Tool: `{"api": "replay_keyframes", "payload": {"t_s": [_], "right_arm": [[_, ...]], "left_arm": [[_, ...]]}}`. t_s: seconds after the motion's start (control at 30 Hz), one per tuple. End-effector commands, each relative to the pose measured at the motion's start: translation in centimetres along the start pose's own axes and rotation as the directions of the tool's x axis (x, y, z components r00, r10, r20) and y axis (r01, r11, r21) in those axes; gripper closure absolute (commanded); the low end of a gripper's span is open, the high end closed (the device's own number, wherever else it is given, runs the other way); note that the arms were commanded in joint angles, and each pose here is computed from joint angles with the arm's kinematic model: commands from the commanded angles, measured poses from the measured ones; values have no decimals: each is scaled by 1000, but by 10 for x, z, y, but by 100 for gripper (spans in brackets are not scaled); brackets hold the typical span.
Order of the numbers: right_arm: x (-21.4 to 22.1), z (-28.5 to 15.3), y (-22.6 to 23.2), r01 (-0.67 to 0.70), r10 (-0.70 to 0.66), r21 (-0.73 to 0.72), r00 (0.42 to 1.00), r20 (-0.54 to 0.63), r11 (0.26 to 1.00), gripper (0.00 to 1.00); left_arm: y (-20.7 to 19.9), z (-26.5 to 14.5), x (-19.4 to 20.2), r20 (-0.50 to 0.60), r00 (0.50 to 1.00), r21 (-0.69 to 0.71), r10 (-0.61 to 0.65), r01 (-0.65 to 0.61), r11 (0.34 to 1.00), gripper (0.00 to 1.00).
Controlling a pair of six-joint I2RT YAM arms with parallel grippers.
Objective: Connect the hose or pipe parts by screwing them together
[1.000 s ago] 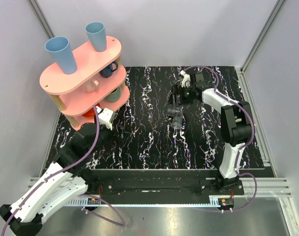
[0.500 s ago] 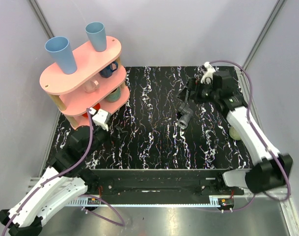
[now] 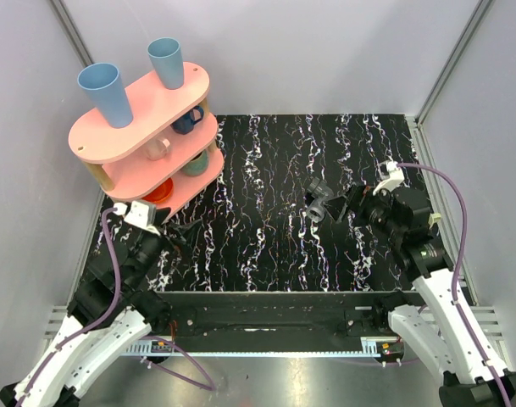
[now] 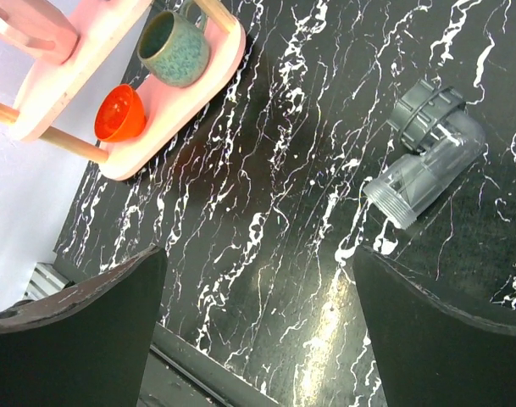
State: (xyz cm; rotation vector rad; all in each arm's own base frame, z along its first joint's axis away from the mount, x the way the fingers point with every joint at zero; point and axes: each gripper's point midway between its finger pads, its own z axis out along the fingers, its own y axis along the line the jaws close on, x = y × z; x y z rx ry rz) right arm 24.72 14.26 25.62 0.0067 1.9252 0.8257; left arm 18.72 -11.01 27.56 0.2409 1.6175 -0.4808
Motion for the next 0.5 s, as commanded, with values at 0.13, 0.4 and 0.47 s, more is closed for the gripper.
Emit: {"api": "replay_keyframes", "payload": {"t_s": [0.13, 0.4, 0.47], "right_arm": [[-20, -7, 11, 20, -16, -38, 995, 103, 999, 0], [-12, -1, 5, 15, -13, -29, 997, 75, 999, 0], [-13, -1, 6, 19, -17, -32, 997, 74, 999, 0]], "left_arm": [[13, 5, -10, 37, 999, -81, 6, -3, 997, 1], [14, 8, -7, 20, 1000, -88, 8, -7, 996, 1], [14, 8, -7, 21, 1000, -90, 9, -7, 996, 1]]}}
